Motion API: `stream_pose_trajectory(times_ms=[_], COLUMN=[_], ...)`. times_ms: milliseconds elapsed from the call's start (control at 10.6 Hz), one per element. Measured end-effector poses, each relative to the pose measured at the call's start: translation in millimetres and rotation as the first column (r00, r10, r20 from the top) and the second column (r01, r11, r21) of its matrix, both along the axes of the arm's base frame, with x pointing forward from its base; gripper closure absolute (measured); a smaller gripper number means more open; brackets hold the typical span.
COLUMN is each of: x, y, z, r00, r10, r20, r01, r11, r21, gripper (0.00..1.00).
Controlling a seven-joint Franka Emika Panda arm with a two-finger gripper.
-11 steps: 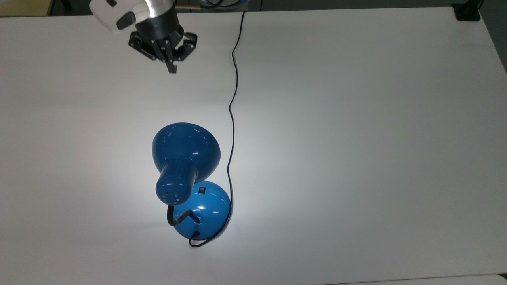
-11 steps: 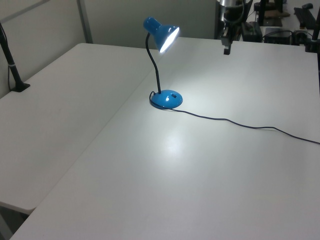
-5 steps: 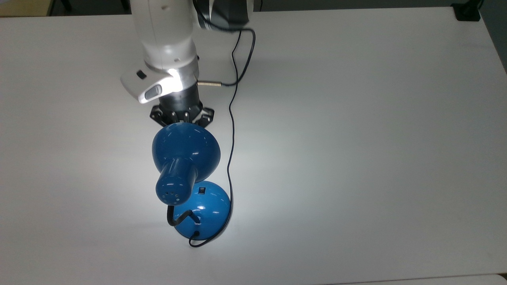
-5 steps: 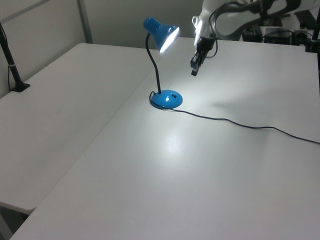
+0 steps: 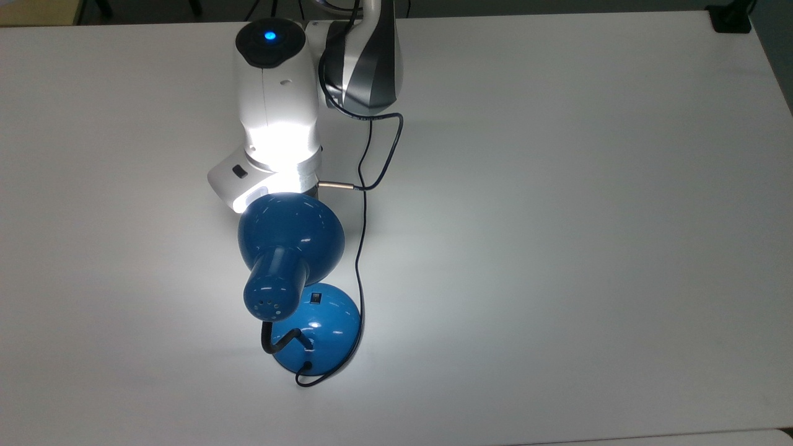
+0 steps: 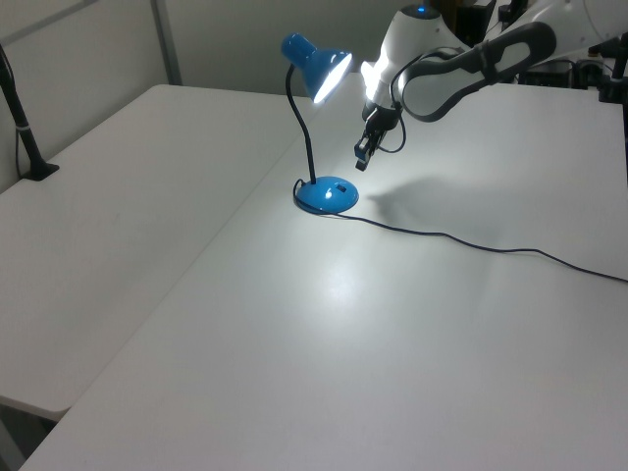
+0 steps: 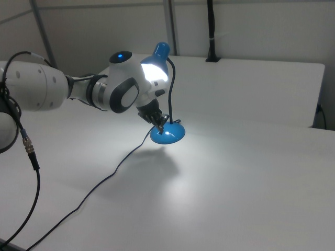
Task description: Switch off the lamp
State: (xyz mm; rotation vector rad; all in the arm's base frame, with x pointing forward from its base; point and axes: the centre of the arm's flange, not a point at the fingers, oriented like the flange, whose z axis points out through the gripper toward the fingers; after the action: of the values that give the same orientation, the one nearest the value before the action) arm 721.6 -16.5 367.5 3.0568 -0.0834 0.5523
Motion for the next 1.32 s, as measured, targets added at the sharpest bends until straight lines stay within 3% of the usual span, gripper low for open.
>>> stream_pose_trajectory(times_ms=[567,1322], x=[22,24], y=[11,33], z=[-24,-38], r00=[1.000,1.000], r10=[-0.012,0.014], r20=[0.000,-0.013], r01=[0.012,-0.014], r11=[1.000,1.000], r21=[-0.007,-0.010], gripper=[0.99,0.99])
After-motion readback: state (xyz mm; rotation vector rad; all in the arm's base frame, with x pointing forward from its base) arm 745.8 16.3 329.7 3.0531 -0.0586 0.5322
